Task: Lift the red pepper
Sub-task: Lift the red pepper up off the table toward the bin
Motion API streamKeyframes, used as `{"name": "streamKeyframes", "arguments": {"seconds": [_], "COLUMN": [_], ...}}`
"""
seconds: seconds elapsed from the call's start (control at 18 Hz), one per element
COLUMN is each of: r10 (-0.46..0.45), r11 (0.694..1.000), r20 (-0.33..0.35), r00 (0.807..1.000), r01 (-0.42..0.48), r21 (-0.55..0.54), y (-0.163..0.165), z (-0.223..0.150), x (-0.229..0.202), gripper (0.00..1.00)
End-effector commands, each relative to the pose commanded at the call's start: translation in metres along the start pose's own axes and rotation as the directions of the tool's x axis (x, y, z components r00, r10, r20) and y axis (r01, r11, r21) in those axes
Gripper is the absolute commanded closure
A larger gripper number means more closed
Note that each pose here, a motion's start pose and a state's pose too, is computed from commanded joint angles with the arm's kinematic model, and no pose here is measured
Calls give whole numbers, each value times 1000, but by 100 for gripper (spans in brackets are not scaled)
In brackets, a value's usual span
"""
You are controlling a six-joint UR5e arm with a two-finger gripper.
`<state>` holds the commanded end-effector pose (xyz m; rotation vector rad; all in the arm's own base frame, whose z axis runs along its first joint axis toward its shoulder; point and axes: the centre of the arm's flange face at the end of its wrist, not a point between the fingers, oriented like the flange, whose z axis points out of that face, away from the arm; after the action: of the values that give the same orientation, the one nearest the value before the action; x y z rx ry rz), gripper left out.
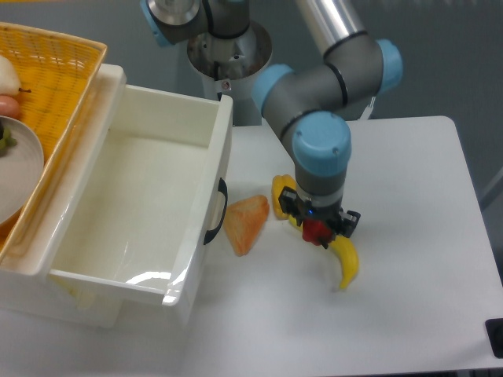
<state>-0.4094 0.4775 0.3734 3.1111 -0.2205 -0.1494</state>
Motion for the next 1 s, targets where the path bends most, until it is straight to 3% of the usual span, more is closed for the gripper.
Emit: {"name": "streamKeyframes", "arguments": {"seconds": [0.22, 0.5, 0.72, 1.0], "r10": [129, 171, 265, 320], "r11": [992, 984, 963, 947], "r20": [-3, -15, -33, -38], "r00": [992, 985, 964, 947], "r01": [-129, -170, -263, -318], "r21": [1, 56, 56, 54], "y": [-1, -2, 3, -8], "z": [-14, -36, -51, -55], "x": [10, 28, 42, 58], "gripper": [49, 49, 49, 49]}}
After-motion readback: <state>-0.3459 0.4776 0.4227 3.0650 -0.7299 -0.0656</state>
